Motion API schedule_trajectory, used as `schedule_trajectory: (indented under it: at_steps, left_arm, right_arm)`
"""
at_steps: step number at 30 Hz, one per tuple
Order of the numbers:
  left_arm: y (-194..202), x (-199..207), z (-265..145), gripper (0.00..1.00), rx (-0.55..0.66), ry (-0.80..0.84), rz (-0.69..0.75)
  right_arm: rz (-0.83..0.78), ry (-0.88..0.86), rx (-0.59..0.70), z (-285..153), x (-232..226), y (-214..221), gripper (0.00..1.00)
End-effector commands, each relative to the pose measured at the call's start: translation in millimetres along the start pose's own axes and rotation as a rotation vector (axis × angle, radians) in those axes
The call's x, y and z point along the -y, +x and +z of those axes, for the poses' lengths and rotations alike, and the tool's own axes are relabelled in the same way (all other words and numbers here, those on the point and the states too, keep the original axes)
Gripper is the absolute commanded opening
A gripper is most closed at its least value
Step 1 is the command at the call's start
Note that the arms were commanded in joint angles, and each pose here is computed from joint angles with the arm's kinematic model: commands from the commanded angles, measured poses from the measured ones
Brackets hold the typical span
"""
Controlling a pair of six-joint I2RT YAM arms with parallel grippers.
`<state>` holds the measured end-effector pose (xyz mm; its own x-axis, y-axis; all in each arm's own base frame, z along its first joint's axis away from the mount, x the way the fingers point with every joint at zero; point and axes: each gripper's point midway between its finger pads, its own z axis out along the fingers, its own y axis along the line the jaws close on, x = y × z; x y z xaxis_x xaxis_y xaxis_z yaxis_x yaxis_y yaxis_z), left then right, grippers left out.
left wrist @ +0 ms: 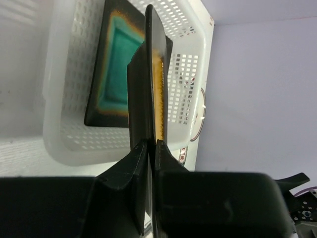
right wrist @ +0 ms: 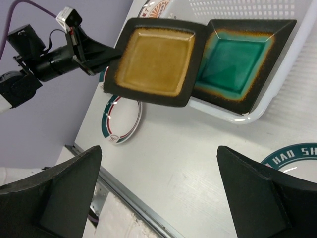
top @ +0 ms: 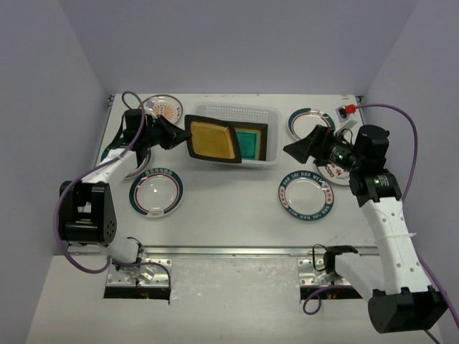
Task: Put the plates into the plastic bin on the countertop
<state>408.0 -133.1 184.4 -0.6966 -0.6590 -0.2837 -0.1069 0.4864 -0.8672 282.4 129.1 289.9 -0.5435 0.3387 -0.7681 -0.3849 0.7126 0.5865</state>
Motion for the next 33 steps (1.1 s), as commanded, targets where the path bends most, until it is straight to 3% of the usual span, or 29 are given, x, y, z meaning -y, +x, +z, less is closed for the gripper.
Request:
schedule_trajectory:
  at_steps: [1,11,16,28,30,33]
  left_arm:
    - [-18,88,-2,0.00,0.038,0.266,0.092]
    - [-41,88,65,0.00,-0.041,0.255,0.140]
    - [-27,96,98,0.00,-0.166,0.253,0.212]
    - [14,35,149,0.01,-0.259,0.056,0.175]
    - [19,29,154,0.20,-0.254,0.011,0.185]
    - [22,22,155,0.31,-0.242,-0.054,0.207]
  right_arm:
    - [0.003,-0.043,0.014,5,-3,-2,0.99]
    - [-0.013,-0.050,-0.008,2,-2,6,0.99]
    - [-0.029,-0.043,-0.019,1,-1,10,0.99]
    - [-0.058,-0.039,-0.025,-4,-3,9,0.99]
    - [-0.062,-0.043,-0.026,-4,-4,9,0.99]
    - [-0.060,-0.044,-0.028,-3,-3,10,0.99]
